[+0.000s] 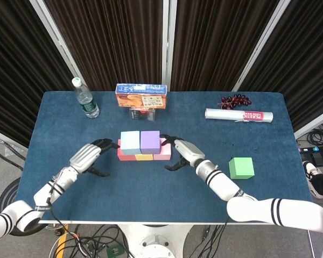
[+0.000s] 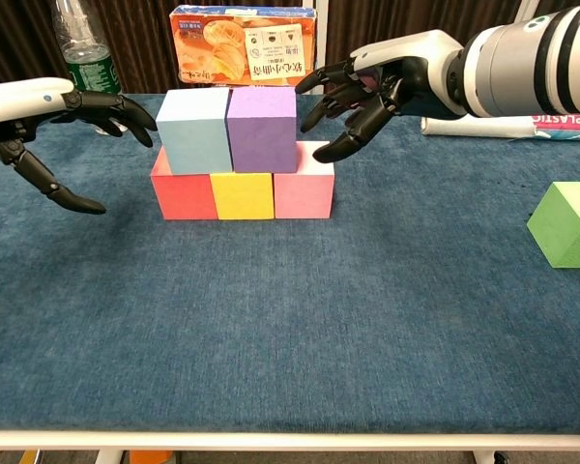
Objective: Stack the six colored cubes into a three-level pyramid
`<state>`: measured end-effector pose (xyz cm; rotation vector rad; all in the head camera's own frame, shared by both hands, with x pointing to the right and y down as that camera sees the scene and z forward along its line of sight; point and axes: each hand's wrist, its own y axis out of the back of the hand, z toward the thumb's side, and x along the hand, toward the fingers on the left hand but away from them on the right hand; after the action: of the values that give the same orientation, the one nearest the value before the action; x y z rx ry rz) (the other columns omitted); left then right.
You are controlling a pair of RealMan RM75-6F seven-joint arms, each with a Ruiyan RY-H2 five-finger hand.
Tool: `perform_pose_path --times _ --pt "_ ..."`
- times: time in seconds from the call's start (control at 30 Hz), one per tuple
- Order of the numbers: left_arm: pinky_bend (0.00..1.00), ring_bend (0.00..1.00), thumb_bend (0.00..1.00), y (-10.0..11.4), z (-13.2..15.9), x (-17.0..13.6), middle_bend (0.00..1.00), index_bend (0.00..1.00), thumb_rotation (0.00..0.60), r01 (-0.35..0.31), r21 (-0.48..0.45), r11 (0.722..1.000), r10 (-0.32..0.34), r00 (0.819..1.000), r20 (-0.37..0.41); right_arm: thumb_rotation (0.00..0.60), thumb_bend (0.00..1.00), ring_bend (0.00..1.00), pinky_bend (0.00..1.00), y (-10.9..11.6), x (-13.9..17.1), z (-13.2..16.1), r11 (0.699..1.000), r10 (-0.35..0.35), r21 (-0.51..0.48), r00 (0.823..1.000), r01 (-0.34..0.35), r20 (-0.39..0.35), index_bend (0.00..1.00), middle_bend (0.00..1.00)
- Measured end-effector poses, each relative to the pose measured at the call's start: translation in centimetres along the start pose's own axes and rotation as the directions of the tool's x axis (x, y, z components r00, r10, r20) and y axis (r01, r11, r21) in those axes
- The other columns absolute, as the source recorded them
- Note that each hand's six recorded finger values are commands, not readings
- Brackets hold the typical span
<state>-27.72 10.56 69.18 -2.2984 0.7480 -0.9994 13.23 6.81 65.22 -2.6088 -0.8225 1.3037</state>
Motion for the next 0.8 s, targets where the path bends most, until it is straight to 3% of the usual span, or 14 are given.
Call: perform_pose_path --times 0.3,0.47,0.63,0.8 --pt "0.16 0.11 0.08 1.1 -0.6 -1.2 0.21 0.19 0.600 -0.041 0.007 0.999 0.041 0.999 -0.018 0.600 0.20 0.00 0.00 2.0 2.2 -0.4 0.997 -0.052 0.054 0.999 0.052 -0.004 0.00 0.19" --pt "0.16 0.11 0.08 2.8 -1.7 -2.8 0.21 0.19 0.600 -0.113 0.046 0.993 0.116 0.991 -0.060 0.600 0.15 0.00 0.00 4.8 5.4 -1.7 0.971 -0.152 0.190 0.988 0.147 0.010 0.00 0.19" --pt "0.16 0.11 0.08 5.0 -3.5 -5.4 0.21 0.19 0.600 -0.213 0.091 0.973 0.225 0.963 -0.149 0.600 0.09 0.00 0.00 6.4 9.3 -5.0 0.922 -0.265 0.307 0.963 0.236 0.056 0.00 0.19" --pt "0.16 0.11 0.08 6.4 -5.1 -7.9 0.21 0.19 0.600 -0.282 0.114 0.953 0.301 0.923 -0.238 0.600 0.07 0.00 0.00 6.3 12.6 -9.5 0.899 -0.324 0.348 0.938 0.264 0.125 0.00 0.19"
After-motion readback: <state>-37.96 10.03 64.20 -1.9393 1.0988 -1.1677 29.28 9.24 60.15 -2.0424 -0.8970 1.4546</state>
